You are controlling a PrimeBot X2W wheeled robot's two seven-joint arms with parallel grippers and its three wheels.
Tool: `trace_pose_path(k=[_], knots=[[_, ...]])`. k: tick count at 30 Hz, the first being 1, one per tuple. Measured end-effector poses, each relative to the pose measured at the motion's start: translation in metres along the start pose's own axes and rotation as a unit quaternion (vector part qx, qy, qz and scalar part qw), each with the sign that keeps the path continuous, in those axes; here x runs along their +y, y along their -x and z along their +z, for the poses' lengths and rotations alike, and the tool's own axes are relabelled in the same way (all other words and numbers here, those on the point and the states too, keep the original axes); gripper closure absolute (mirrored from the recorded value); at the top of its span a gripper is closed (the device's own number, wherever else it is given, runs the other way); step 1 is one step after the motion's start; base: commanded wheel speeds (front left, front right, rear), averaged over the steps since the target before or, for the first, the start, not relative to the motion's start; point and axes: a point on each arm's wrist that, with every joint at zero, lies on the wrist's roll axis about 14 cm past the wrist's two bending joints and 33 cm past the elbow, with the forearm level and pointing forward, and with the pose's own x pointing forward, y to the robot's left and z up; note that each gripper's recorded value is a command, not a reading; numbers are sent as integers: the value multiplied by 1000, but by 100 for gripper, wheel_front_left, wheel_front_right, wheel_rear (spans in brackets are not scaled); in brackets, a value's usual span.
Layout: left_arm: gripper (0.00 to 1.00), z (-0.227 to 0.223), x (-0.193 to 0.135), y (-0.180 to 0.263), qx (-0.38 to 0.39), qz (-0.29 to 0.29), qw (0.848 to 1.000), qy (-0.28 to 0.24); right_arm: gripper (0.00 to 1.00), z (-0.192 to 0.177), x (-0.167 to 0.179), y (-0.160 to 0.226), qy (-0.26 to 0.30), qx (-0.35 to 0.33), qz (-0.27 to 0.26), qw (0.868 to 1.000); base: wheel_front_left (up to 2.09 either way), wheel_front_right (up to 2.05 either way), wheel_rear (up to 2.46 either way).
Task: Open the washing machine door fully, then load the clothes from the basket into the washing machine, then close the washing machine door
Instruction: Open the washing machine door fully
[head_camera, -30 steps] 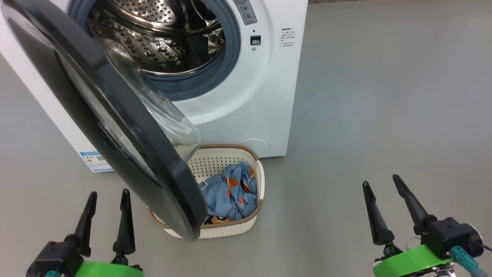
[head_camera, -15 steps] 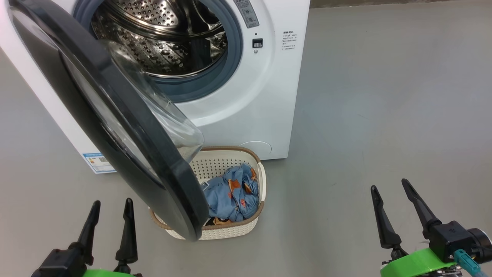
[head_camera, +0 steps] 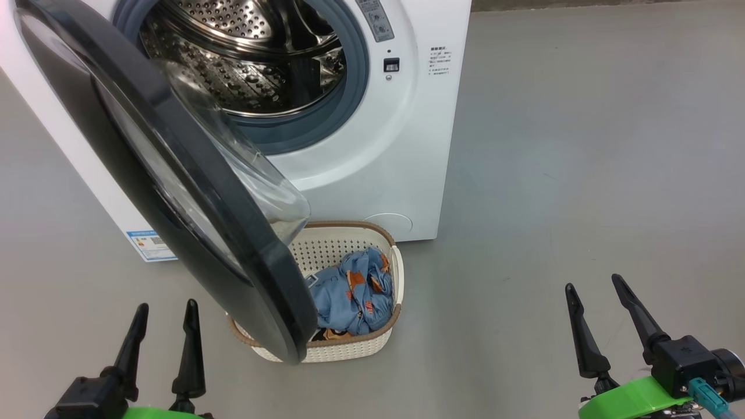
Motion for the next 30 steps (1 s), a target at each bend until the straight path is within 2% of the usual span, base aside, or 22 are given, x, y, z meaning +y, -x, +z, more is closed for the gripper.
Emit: trace_pose_path(k=[28,30], knots=[[0,-4,2,1,7,3,1000,-5,0,-15,8,0,-15,23,9,1000,0,0,0],[100,-5,2,1,8,2,1000,-5,0,-15,8,0,-15,23,9,1000,0,0,0]])
